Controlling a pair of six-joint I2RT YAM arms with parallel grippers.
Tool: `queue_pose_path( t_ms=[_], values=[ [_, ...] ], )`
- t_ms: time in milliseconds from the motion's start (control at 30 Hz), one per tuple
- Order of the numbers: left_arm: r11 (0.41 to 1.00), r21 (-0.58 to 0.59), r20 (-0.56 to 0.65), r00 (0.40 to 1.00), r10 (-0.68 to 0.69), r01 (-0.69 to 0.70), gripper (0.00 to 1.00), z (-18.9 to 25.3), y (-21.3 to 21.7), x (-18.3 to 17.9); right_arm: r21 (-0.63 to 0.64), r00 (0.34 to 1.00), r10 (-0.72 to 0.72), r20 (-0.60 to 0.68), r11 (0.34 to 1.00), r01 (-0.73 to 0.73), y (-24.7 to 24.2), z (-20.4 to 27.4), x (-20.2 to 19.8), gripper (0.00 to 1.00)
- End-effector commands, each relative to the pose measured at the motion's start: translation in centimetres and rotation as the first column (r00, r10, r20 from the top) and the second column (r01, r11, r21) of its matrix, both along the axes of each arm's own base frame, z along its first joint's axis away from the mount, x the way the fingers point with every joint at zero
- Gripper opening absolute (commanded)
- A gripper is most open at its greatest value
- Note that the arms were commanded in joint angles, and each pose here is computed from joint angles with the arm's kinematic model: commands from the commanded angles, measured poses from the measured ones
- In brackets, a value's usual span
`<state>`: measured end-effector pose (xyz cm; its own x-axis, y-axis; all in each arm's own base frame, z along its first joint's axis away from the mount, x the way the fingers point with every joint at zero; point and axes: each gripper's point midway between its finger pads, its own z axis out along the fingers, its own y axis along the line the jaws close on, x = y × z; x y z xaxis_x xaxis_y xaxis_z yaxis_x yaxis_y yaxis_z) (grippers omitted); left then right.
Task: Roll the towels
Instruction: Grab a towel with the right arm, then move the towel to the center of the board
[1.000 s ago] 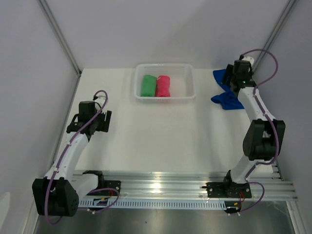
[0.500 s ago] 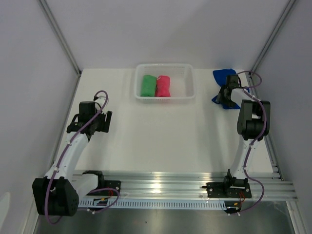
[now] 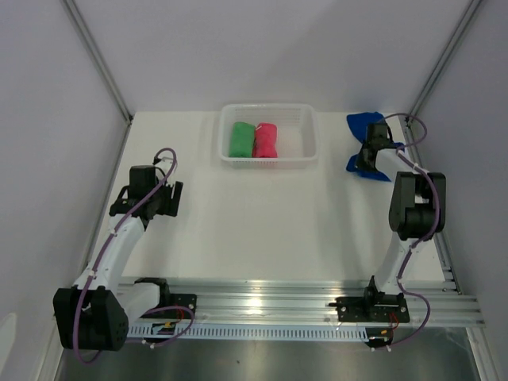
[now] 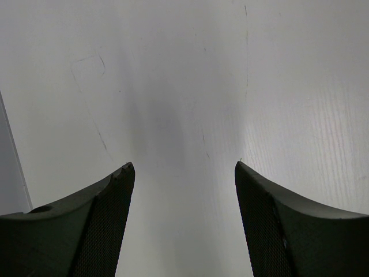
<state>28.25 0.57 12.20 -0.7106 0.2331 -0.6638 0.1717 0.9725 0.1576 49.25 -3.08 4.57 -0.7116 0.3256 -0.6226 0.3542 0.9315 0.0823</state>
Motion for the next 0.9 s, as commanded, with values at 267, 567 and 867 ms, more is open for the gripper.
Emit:
queue_pose_path(
  t_ms=[267,567,867],
  values=[
    [0.996,-0.055,0.064,0.996,-0.068,0.071,0.73,2.3,-1.3,-0.2,-0.176,0.879,0.156,0.450,0.981,-0.084,9.5,21.4,-11.3,0.00],
    [0.995,-0.036,0.150,0.985,-0.086,0.092,0.74,5.3,-1.3,-1.1,-0.200,0.605,0.604,0.518,0.774,-0.601,23.6,29.2,-19.2,0.00],
    [0.997,-0.008,0.163,0.984,-0.075,0.078,0.75,5.8,-0.7,-2.0,-0.130,0.028,0.721,0.692,0.163,-0.978,42.8,33.9,-30.3,0.00]
  ],
)
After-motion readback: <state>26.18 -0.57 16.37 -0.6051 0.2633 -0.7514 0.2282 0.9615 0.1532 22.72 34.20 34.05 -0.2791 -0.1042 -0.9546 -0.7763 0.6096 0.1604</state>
